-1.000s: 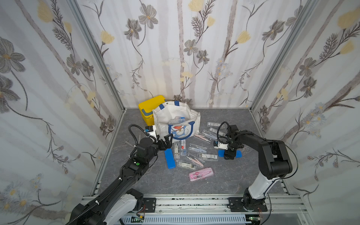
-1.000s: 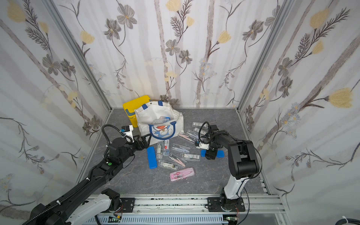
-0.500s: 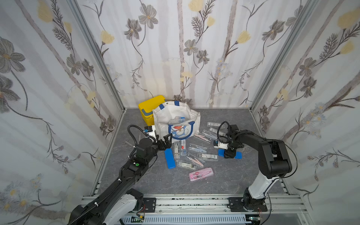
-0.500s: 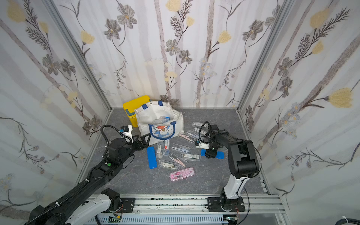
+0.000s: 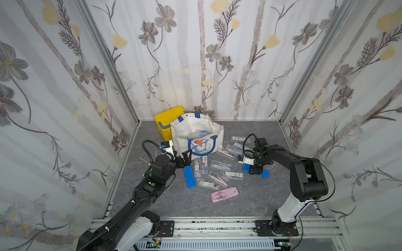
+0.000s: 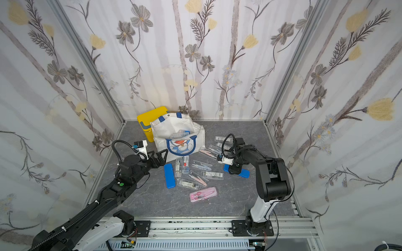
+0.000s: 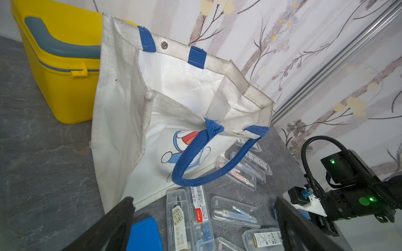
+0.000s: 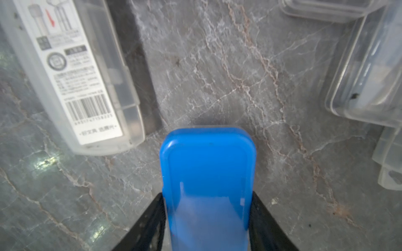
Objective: Put the compass set into the canvas bag
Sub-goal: Pick up the compass set at the center of the board, then place the compass set in the canvas bag.
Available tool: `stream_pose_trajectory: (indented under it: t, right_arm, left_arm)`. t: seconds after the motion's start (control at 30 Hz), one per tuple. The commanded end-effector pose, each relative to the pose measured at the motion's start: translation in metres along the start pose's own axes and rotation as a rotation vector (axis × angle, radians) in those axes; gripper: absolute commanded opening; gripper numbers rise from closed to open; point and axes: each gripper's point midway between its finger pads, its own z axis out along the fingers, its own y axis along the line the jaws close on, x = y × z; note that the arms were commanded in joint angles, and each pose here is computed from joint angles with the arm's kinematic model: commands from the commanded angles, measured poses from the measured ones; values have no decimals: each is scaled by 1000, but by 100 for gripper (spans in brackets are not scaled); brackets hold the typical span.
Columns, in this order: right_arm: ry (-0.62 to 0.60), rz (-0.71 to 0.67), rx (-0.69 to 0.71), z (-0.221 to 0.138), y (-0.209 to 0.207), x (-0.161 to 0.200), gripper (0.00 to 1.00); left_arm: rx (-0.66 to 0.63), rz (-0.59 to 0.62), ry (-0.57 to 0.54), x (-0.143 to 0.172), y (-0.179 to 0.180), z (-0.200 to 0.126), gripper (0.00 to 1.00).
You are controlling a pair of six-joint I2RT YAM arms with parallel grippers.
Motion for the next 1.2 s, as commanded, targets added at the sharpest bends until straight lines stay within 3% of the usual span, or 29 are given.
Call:
stream_pose_trajectory:
  t: [0.0, 0.23, 0.4, 0.53, 0.67, 0.87, 1.17]
  right_arm:
    - [-46, -5, 4, -5, -1, -10, 54]
    - [-138, -19, 78, -26, -14, -33, 53]
    - [-226, -94, 144, -50, -18, -69, 52]
    - [-295, -170, 203, -71, -24, -103, 52]
    - [-405, -282, 305, -115, -28, -152, 53]
    - [-551, -434, 413, -166, -28, -217, 51]
    - [-711, -606, 454, -197, -22, -299, 49]
  left_arm:
    - [0, 0, -18, -3, 0, -1, 100]
    - [-8, 0, -36, -7, 1, -3, 100]
    - [-21, -9, -88, -15, 4, -9, 100]
    - [-24, -15, -143, -24, 5, -18, 100]
    - [-25, -19, -188, -30, 6, -28, 100]
    - [-29, -24, -193, -30, 8, -31, 100]
    - [-17, -34, -189, -27, 7, -32, 100]
